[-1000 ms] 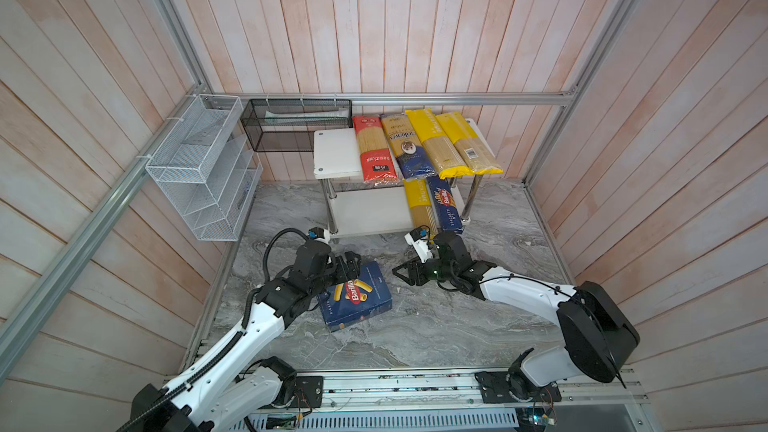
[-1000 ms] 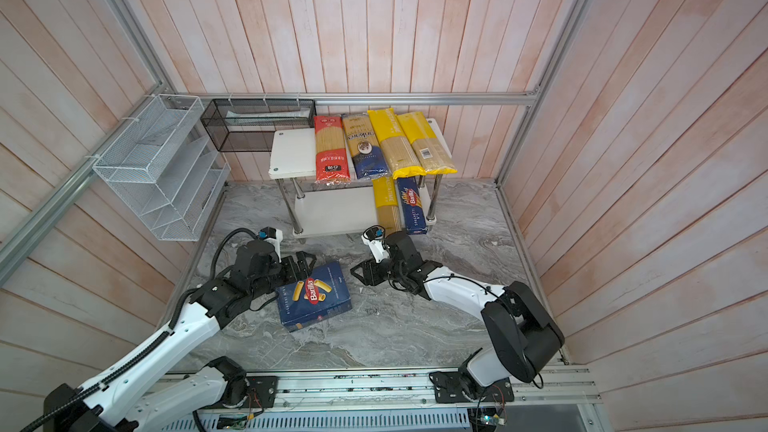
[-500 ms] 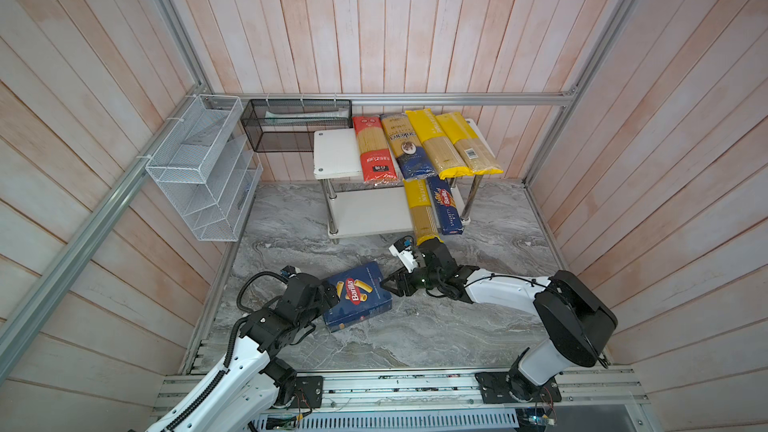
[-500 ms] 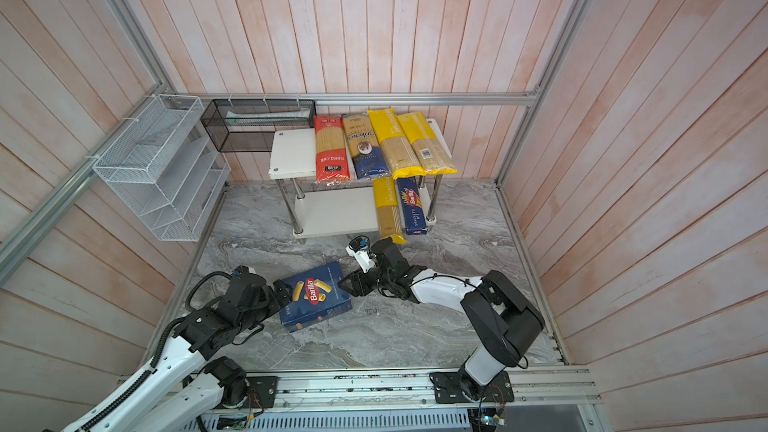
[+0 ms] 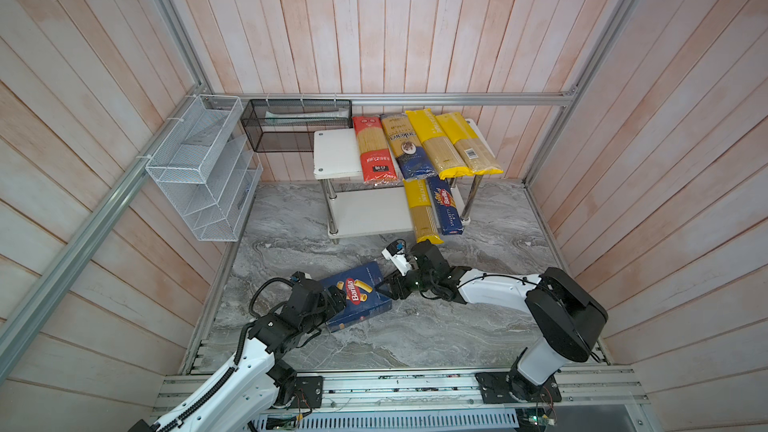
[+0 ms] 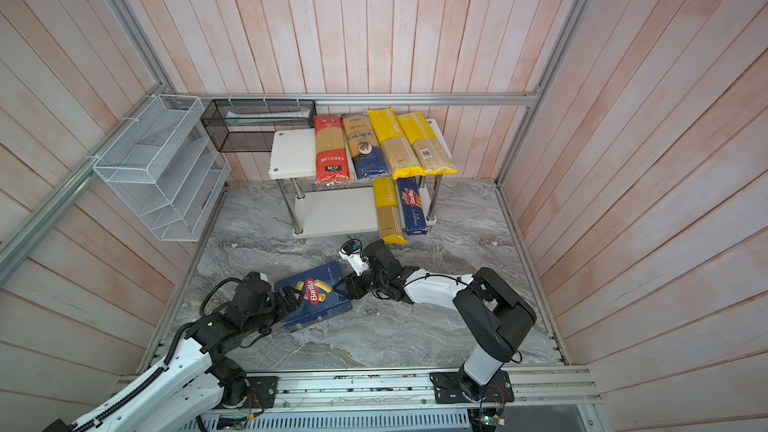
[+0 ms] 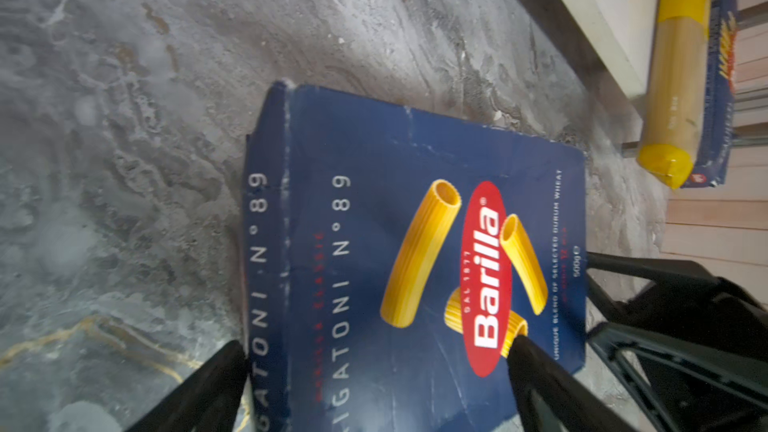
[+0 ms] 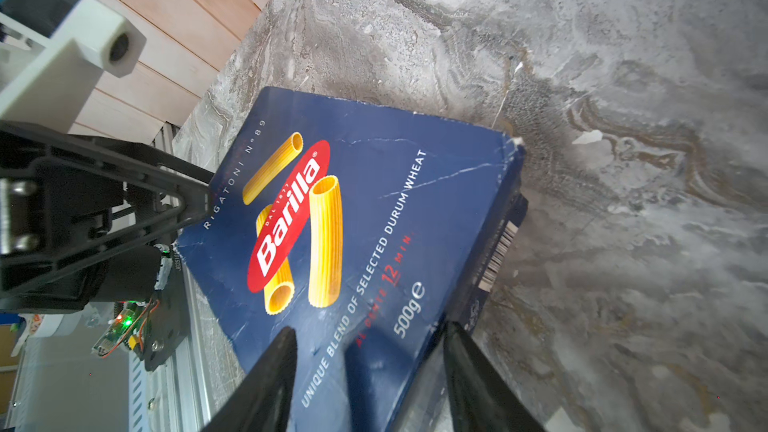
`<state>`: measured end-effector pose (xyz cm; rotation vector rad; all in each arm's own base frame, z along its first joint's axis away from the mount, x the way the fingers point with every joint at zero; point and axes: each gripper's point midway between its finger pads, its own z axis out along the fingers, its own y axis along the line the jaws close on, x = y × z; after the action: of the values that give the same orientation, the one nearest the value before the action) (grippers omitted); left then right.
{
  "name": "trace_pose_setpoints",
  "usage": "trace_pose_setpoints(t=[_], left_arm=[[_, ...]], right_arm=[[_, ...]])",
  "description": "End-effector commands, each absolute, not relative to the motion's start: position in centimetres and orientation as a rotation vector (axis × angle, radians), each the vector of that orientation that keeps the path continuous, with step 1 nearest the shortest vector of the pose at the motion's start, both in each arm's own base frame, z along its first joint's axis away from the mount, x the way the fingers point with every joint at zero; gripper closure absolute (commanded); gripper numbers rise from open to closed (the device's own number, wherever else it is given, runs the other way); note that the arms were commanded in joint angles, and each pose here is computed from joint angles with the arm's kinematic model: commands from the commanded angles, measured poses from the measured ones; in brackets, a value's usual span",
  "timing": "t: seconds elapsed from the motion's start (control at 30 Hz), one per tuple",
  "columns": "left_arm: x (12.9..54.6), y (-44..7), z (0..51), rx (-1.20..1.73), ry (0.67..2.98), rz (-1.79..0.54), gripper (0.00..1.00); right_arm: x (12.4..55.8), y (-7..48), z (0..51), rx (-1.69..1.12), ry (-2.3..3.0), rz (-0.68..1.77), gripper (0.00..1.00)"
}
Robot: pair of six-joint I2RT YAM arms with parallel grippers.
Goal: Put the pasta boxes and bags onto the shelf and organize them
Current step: 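Lift the rigatoni box with both grippers and carry it toward the lower shelf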
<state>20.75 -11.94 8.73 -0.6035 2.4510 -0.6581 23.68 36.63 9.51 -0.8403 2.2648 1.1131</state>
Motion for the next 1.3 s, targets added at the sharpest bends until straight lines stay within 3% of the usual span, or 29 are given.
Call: trace_pose_setpoints(t=[0.0, 0.5, 0.87, 1.27], left_arm=[[21.4, -12.9, 9.4, -0.543, 2.431, -0.695, 0.0], [23.1, -15.1, 11.1, -0.378, 2.364, -0.788, 0.0], [24.9, -19.5, 14.8, -0.154, 2.243, -0.952, 0.01], [28.7, -22.2, 20.8, 0.034, 2.086, -0.934, 0.0]], right_arm=[[24.0, 36.4, 8.4, -0.832, 2.306, 1.043, 0.44], [22.8, 37.4, 8.2, -0.836, 2.308, 1.118, 0.47], [23.1, 38.4, 12.6, -0.828, 2.161, 1.198, 0.57], [25.0, 38.5, 17.8, -0.753, 1.996, 1.184, 0.61]])
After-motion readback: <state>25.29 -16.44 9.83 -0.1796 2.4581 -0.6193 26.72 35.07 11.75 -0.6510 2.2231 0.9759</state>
